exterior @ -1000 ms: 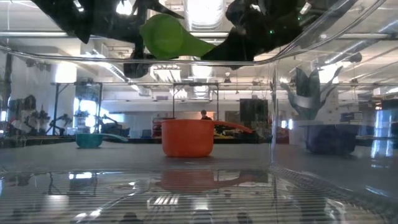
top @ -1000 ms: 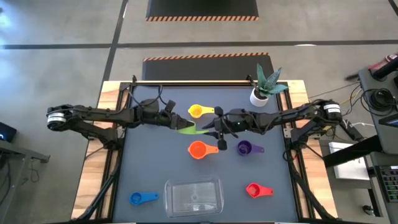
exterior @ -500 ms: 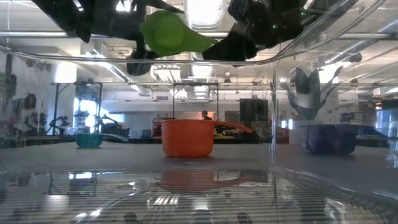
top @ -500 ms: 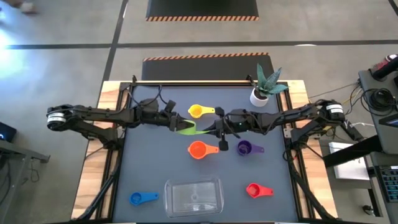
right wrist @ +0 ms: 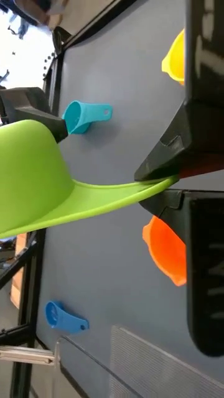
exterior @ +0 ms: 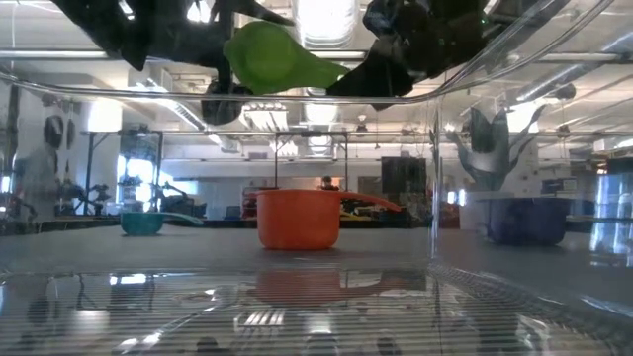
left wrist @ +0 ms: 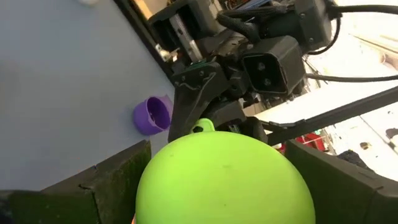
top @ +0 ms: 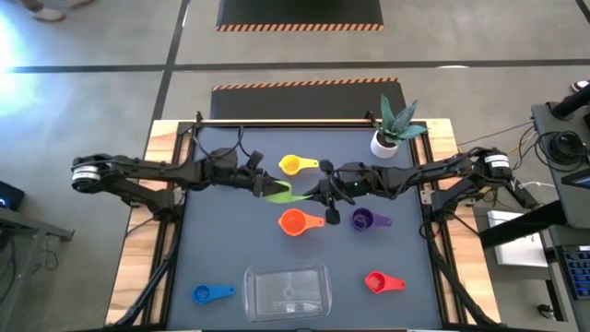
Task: Nest measuring cups in basket
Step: Stack the green measuring cup on top of the orange measuring cup
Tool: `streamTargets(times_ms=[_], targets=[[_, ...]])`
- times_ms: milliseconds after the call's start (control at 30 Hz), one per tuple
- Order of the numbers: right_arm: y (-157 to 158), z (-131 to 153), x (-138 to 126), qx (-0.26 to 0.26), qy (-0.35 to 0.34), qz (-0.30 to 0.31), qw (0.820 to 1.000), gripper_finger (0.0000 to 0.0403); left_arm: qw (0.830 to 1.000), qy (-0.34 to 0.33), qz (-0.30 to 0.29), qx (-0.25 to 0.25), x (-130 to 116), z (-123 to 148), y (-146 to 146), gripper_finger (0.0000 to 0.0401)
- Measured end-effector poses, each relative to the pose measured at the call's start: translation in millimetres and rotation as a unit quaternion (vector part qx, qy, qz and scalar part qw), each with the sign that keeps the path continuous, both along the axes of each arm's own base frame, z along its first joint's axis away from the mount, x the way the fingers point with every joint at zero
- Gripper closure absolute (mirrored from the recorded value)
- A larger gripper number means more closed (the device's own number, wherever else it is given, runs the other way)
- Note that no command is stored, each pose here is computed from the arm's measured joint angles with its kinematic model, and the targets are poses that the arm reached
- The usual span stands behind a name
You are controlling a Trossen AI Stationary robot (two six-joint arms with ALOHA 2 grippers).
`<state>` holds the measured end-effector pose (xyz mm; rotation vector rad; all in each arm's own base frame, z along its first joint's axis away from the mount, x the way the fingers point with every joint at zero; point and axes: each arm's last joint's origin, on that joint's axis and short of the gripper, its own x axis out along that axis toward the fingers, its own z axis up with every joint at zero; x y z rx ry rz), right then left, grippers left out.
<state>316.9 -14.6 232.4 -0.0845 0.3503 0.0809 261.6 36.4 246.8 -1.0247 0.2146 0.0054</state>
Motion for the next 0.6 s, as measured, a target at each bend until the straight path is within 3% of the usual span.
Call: streamTargets(times_ms=[300,600], targets=[[0.4,0.3,-0.2,-0.005,0.010,0.007,1.000,0.0394,0.999,0.019,-0.028,-0.026,6.2,-10.4,-0.3,0.0058],[0.0,1.1,-0.4,-0.009,0.012,0.001,1.000,0.0394,0.998,-0.010,-0.035,0.056,8.2,-8.6,0.5,0.0057]])
